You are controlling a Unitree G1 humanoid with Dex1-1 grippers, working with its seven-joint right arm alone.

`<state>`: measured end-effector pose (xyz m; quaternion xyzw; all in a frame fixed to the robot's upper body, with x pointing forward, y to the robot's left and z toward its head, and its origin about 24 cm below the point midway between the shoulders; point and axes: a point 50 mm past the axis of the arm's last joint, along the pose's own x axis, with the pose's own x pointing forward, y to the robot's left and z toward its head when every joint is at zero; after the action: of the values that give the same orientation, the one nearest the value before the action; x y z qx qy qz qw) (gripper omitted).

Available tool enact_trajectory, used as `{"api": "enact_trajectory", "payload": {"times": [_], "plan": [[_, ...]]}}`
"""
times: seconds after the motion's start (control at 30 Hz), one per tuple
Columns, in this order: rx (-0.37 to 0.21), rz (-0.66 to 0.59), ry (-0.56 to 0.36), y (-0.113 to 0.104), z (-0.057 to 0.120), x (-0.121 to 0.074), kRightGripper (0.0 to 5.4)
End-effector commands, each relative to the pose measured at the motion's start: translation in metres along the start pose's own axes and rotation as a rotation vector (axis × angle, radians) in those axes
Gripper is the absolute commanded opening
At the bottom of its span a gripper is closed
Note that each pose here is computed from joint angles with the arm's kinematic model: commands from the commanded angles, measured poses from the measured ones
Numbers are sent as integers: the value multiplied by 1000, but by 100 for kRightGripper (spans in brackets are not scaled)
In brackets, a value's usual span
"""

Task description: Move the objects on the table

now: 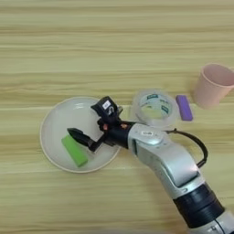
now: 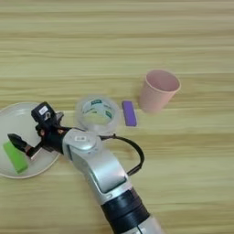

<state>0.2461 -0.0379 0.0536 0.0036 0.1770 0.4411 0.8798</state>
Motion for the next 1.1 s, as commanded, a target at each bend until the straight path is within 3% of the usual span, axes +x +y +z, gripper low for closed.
{"api": "enact_trajectory", "payload": {"times": [0.03, 0.23, 0.63, 0.9, 1.1], "plan": [[-33, -17, -69, -2, 26, 10, 538], [5, -63, -9, -8, 16, 17, 538], [-174, -342, -29, -41, 12, 23, 538], [-224, -435, -40, -57, 15, 28, 538], [-244, -539, -23, -82, 11, 32, 538]]}}
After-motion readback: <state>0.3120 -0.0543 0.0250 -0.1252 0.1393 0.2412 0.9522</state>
